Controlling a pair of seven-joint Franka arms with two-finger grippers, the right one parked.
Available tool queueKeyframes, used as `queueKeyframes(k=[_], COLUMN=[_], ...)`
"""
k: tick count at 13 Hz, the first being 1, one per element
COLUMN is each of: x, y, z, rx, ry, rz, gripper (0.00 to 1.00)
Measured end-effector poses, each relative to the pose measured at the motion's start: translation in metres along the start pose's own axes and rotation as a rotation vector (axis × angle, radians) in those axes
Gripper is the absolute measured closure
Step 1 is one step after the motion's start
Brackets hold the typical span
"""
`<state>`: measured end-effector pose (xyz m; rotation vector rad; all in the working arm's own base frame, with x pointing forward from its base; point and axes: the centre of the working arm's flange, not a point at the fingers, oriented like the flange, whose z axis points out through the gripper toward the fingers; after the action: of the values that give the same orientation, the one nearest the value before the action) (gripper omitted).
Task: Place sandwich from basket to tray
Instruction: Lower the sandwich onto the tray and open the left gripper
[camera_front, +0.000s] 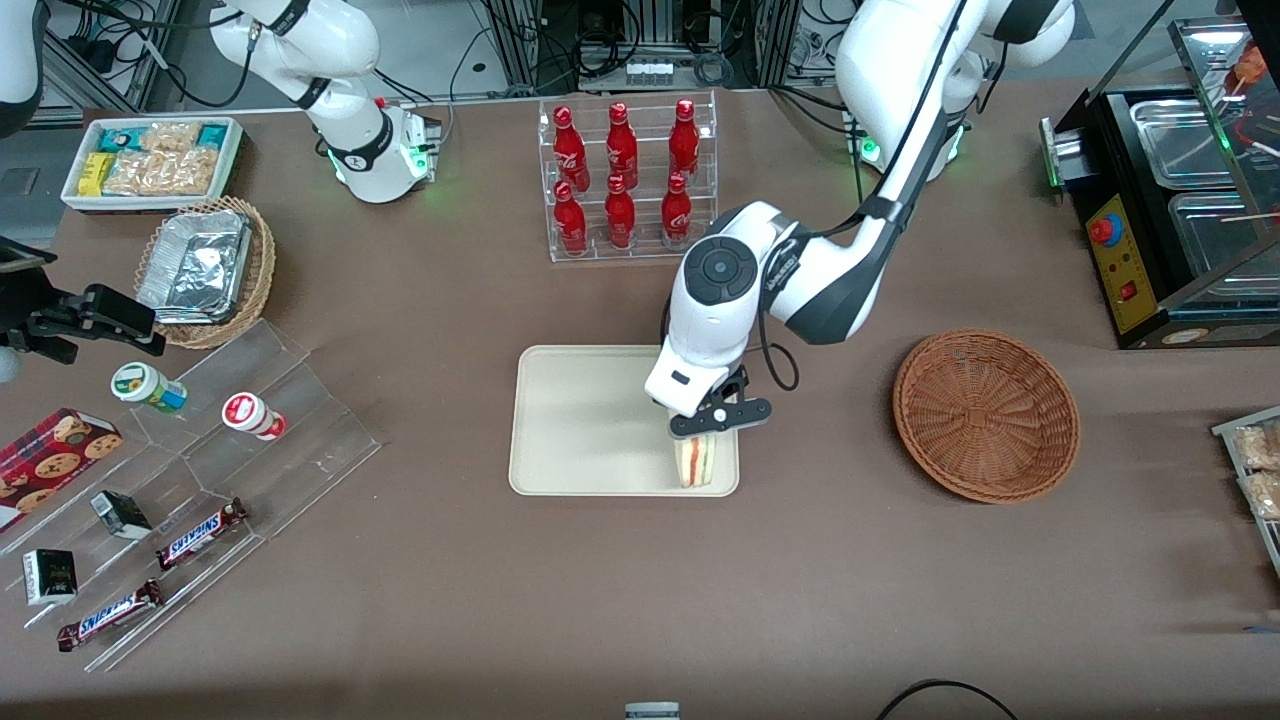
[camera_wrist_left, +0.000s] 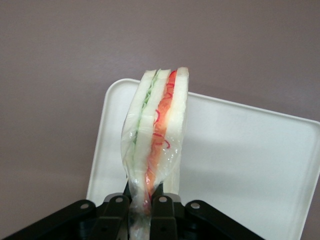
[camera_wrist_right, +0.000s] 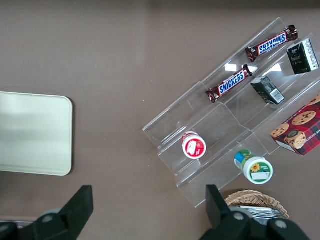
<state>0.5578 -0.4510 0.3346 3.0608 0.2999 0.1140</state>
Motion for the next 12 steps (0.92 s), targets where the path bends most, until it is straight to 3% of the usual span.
queueKeyframes(k=[7, 10, 12], x=[-0.021, -0.032, -0.036], y=[0.014, 0.009, 0.005], z=[0.034, 0.050, 0.058], rx=[0.031, 0.080, 0.109], ry=[-0.017, -0.052, -0.052], rz=[0.059, 0.074, 0.091], gripper=[0.85, 0.85, 0.85])
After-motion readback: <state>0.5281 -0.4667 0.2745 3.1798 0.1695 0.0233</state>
